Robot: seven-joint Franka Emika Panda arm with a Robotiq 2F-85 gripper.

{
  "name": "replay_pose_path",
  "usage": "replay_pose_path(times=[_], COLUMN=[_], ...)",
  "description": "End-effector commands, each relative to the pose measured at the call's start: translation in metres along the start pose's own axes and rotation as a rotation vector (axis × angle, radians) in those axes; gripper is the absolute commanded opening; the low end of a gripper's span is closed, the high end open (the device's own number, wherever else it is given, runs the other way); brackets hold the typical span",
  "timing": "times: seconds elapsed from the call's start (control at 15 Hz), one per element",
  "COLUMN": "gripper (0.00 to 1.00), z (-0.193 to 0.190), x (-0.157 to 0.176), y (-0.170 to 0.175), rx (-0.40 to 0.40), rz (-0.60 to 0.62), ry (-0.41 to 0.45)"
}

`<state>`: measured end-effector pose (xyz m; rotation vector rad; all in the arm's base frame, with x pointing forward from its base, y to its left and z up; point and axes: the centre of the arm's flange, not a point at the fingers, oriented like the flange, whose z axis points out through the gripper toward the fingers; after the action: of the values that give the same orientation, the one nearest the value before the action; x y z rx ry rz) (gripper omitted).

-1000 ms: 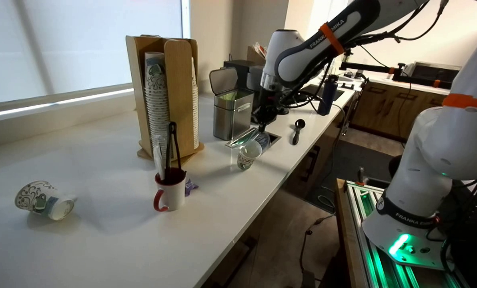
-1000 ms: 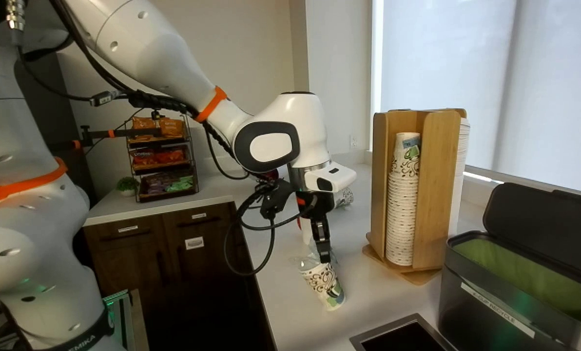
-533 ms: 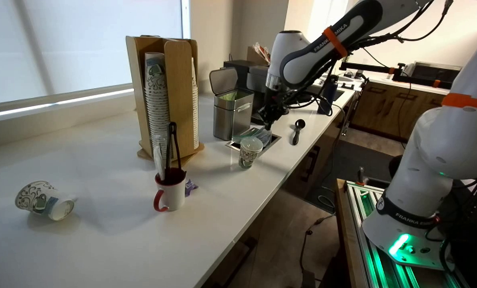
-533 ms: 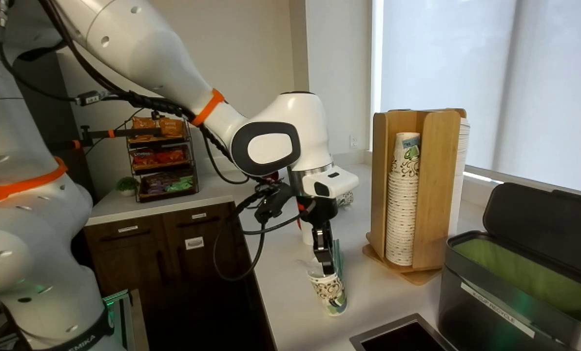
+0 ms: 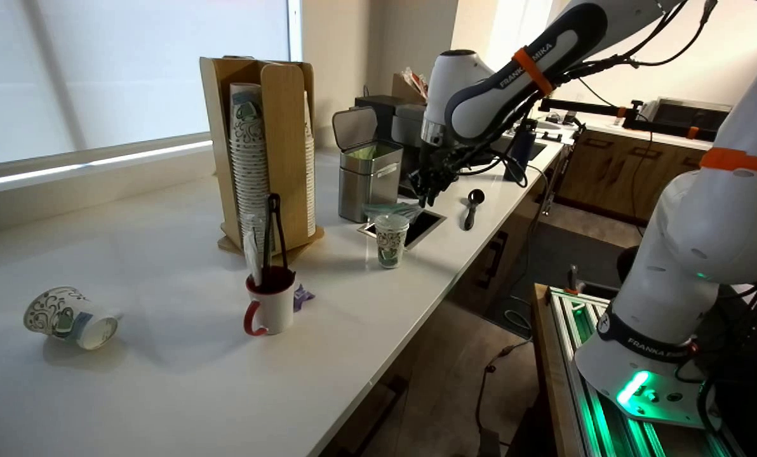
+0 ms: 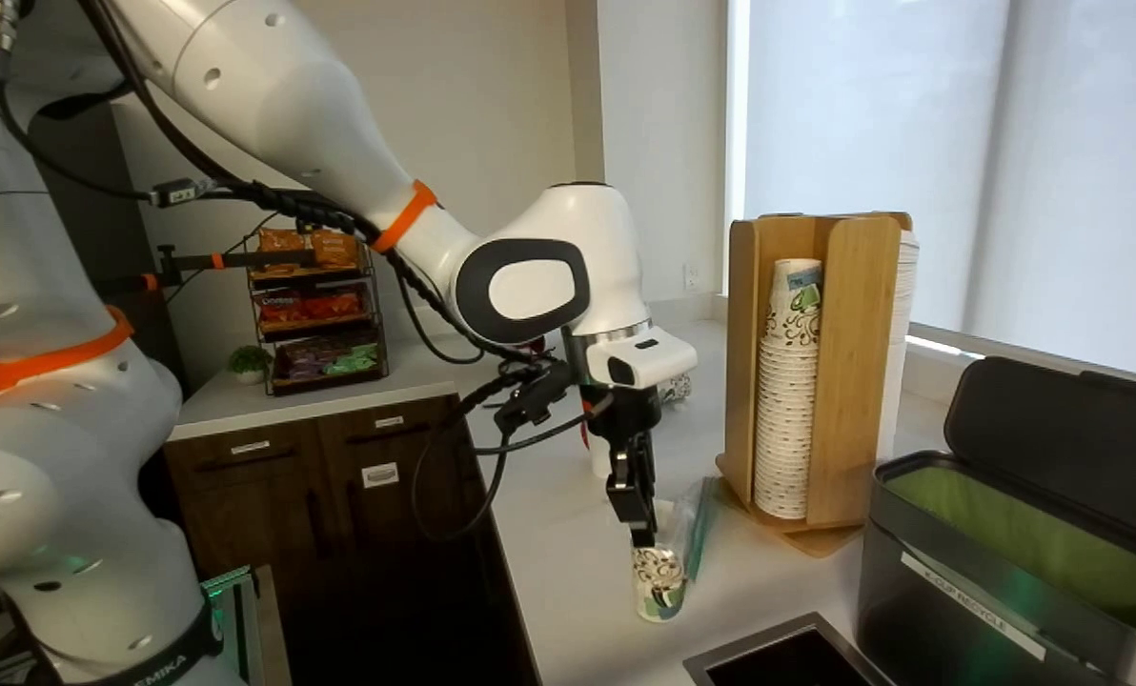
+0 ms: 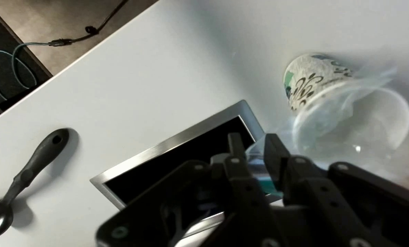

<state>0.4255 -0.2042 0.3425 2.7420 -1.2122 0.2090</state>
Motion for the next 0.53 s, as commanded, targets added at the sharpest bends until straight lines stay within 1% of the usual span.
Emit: replay_pose_path(times=[0.0, 0.27, 0.33, 0.4, 0.47], gripper=[0.56, 0.86, 0.93, 0.99, 1.0], z=[-0.004, -0.02, -0.026, -0.03, -0.034], x=[-0.004, -0.014, -0.02, -0.022, -0.025], y=[0.0, 0.002, 0.003, 0.002, -0.002], rx=[-0.018, 0.006, 0.036, 0.062, 0.079], rz=[0.033, 0.04, 0.04, 0.036, 0.028], ry=[0.012, 0.053, 0.073, 0.098, 0.126])
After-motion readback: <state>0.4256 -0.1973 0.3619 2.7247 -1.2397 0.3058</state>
